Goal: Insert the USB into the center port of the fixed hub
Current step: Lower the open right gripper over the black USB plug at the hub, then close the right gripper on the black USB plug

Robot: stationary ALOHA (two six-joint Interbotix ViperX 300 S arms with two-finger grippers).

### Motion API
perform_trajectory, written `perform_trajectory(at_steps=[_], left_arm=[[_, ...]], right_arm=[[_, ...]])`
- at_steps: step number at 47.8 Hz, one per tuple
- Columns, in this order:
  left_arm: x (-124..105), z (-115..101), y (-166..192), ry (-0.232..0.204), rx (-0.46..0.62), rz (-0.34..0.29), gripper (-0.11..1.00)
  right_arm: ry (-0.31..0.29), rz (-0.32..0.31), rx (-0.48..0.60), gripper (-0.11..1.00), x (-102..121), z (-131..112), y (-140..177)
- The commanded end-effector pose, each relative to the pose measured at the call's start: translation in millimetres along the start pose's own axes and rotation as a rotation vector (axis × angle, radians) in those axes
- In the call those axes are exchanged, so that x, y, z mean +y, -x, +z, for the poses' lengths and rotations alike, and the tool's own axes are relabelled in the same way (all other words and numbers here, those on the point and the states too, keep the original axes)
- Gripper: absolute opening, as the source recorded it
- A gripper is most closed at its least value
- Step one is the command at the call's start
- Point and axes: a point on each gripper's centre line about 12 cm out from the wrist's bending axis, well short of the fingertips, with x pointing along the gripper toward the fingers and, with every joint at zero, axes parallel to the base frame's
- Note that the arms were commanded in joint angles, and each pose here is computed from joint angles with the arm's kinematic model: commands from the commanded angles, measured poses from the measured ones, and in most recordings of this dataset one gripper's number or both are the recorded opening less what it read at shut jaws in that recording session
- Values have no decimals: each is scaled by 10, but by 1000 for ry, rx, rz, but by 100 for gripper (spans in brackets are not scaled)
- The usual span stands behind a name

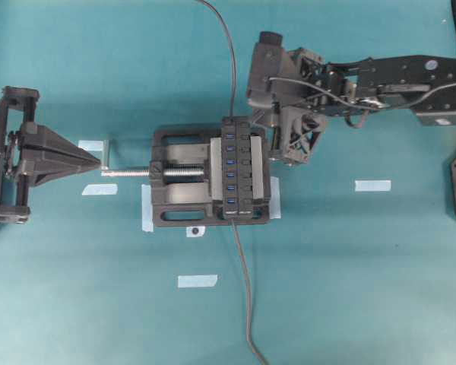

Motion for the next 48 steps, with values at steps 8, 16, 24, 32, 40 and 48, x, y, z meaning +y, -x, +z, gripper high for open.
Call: perform_trajectory(at_steps=[8,16,24,32,40,48], left_arm=[[-1,97,14,1,-28,0,0],[5,98,18,2,-28,3,0],[9,100,18,2,-29,4,0],[16,94,17,5,-28,7,0],[20,78,27,7,-28,9,0],[20,68,38,7,-30,9,0]], right_arm=[[18,-3,-75,63,-3,179,39],[16,-3,-109,86,2,217,32],[22,-5,-138,82,2,241,-6],[21,-4,-144,81,4,235,-77],[22,-4,-146,81,4,250,-142],[25,-3,-144,81,10,268,-211]])
